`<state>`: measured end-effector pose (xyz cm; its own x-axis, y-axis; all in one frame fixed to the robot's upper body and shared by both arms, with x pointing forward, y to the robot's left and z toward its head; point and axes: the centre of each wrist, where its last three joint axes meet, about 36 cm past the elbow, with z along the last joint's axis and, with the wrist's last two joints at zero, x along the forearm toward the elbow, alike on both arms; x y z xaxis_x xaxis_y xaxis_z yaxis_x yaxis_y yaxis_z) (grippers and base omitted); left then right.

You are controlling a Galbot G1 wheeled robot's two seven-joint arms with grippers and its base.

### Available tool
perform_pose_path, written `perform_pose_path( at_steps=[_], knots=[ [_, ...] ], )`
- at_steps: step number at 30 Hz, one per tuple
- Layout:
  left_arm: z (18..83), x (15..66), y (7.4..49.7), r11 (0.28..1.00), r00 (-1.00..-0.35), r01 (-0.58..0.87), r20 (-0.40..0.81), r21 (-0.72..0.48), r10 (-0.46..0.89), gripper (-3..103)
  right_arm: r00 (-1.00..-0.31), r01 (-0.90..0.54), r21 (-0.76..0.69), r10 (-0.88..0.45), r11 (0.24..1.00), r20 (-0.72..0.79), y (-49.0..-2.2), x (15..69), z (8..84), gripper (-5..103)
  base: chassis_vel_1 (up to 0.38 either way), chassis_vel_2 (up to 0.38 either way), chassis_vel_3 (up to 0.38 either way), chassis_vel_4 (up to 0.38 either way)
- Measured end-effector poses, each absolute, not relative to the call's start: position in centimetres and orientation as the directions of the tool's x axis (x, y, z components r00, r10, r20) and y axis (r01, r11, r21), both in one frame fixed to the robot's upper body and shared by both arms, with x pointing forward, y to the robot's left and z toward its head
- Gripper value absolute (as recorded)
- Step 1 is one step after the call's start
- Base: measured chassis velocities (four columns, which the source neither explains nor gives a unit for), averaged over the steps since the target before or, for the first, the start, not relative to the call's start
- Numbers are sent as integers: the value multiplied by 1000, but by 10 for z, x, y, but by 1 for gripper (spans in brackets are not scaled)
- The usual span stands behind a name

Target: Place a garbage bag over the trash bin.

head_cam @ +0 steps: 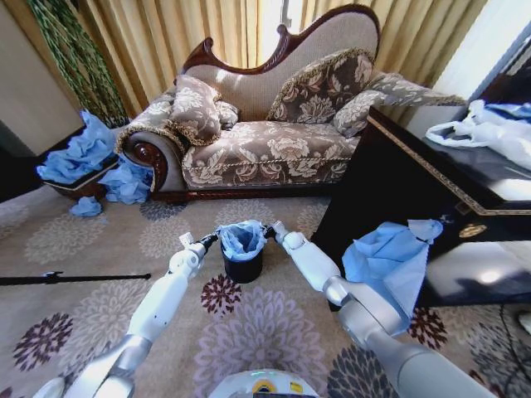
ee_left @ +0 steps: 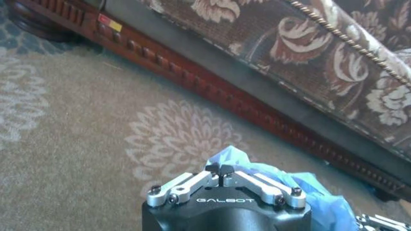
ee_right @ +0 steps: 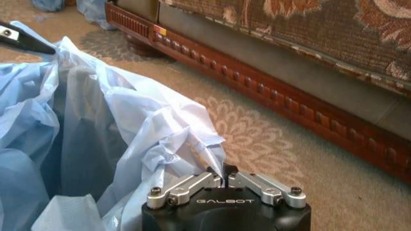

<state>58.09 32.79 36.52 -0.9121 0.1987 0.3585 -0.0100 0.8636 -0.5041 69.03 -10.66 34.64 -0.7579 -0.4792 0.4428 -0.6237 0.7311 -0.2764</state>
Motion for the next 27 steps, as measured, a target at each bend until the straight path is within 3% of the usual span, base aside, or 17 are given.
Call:
perform_pose_path(
  at_steps=[27],
  knots=[
    [337, 590, 318, 880, -891, -37, 414, -474, 186, 0, -760, -625, -304, -470, 719, 449, -102, 701, 355, 0, 0, 0, 0, 0]
  ],
)
